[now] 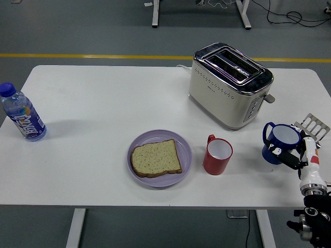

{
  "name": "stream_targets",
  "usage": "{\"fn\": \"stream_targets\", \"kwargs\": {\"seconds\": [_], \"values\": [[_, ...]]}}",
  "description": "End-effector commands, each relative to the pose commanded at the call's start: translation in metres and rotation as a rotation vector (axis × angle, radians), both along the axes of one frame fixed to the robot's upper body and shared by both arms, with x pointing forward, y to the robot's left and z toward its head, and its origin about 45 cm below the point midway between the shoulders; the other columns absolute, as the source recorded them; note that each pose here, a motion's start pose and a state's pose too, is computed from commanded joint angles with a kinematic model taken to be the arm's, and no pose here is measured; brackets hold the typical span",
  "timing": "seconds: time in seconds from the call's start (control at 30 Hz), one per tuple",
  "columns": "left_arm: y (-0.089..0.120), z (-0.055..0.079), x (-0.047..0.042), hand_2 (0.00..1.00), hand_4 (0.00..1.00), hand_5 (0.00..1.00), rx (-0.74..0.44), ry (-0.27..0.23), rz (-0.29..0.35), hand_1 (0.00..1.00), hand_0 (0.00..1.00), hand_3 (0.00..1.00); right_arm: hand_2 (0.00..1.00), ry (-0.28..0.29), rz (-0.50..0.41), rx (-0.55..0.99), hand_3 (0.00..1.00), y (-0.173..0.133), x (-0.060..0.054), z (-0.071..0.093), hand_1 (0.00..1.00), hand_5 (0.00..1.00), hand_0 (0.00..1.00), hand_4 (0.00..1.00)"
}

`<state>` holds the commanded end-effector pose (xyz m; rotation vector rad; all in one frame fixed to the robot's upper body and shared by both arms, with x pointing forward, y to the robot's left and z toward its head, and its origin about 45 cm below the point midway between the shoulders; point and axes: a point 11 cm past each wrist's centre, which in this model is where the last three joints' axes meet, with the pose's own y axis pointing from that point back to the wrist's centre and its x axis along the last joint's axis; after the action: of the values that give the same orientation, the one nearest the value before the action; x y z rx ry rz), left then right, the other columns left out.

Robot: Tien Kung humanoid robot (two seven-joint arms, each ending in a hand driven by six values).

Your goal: Pick up the cup,pour liquid into bread,place the cup on the desk

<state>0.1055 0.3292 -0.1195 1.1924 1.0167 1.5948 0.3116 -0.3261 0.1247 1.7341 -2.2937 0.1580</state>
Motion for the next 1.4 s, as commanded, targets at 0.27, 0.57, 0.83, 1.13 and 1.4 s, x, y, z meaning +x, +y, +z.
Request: {"fn": "stream_targets", "kwargs": {"seconds": [0.27,0.57,0.83,1.13,1.4], "values": [[-0.001,0.0,-0.0005,0.696,0.253,0.998,-0.001,0.002,-0.001,0.692,0.685,0.551,0.474,0.01,0.011,0.005,0.482,0.005,-0.001,-0.006,0.371,0.052,0.492,0.746],[-0.001,-0.001,-0.0023,0.696,0.254,0.998,0.0,0.009,-0.007,0.691,0.685,0.551,0.474,0.023,0.018,0.007,0.482,0.008,-0.002,-0.011,0.372,0.049,0.49,0.744],[-0.001,-0.001,-0.0029,0.696,0.254,0.998,0.002,0.013,-0.014,0.691,0.685,0.55,0.476,0.039,0.025,0.011,0.481,0.012,-0.004,-0.016,0.372,0.042,0.49,0.739],[-0.001,-0.001,-0.0036,0.696,0.253,0.998,0.001,0.014,-0.014,0.691,0.684,0.551,0.476,0.045,0.03,0.015,0.481,0.017,-0.002,-0.02,0.374,0.037,0.491,0.735],[-0.001,-0.001,-0.0022,0.696,0.254,0.998,0.0,0.01,-0.011,0.691,0.686,0.551,0.477,0.046,0.024,0.016,0.48,0.017,0.0,-0.023,0.374,0.031,0.491,0.732]]}}
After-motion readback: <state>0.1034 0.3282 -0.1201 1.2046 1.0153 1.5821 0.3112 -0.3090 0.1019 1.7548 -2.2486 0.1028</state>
